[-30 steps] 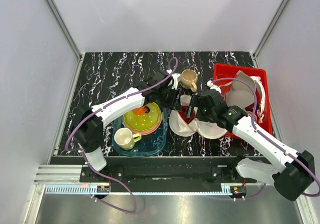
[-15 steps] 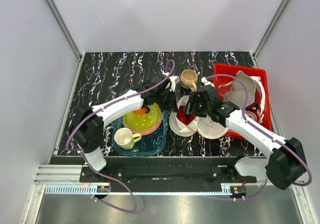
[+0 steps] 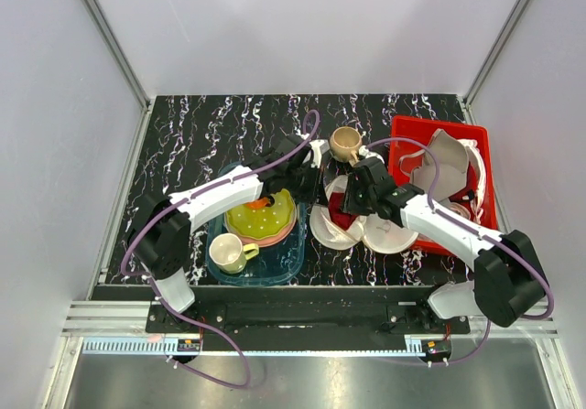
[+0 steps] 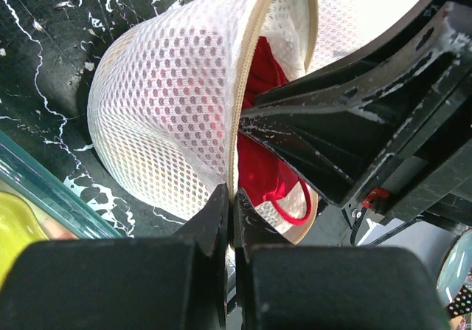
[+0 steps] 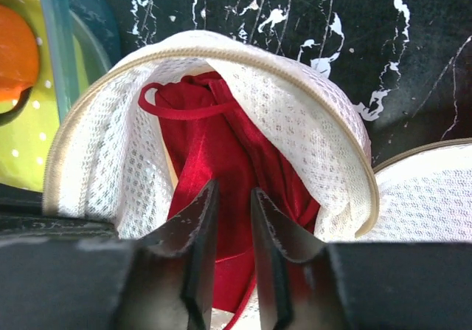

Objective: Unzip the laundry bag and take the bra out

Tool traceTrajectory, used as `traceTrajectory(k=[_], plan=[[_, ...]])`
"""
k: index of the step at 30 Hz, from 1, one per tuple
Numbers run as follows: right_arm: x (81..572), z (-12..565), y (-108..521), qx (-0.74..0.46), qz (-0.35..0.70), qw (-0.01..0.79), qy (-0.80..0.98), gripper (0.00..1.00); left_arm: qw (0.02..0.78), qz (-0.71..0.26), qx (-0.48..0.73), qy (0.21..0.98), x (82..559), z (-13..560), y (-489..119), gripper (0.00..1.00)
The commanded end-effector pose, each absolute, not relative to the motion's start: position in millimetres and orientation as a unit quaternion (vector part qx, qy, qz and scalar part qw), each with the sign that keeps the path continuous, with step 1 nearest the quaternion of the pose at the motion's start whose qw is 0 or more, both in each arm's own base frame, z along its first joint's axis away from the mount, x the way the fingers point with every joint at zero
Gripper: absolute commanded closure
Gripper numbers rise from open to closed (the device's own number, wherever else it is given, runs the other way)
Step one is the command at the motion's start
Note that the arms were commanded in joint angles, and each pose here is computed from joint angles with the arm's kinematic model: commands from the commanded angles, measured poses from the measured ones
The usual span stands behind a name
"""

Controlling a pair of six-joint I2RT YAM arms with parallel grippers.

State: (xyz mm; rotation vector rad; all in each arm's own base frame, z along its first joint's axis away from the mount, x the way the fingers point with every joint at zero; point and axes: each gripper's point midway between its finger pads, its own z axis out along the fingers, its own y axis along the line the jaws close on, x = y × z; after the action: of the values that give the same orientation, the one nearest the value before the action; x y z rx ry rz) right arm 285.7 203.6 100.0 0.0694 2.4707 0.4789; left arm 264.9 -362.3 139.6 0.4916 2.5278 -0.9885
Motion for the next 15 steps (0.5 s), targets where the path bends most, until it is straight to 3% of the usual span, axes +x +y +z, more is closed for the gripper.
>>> traceTrajectory(k=[1, 2, 3, 15], plan=[[291.7, 105.9, 194.0, 0.033, 0.168, 0.336, 0.926, 0.83, 0.220, -0.382, 0.177, 0.880, 266.7, 166.7, -365.7, 1.00], [291.6, 106.9, 190.9, 0.038, 0.163, 0.341, 0.925, 0.98, 0.221, -0.381, 0.176, 0.880, 266.4, 166.4, -364.7, 1.00], [290.8, 109.8, 189.5, 0.040, 0.163, 0.343, 0.924, 1.00, 0.221, -0.381, 0.175, 0.881, 266.6, 166.5, -364.0, 1.00], [270.0, 177.6, 190.5, 0.055, 0.255, 0.407, 0.876, 1.00, 0.219, -0.379, 0.172, 0.883, 264.6, 164.3, -361.1, 1.00]])
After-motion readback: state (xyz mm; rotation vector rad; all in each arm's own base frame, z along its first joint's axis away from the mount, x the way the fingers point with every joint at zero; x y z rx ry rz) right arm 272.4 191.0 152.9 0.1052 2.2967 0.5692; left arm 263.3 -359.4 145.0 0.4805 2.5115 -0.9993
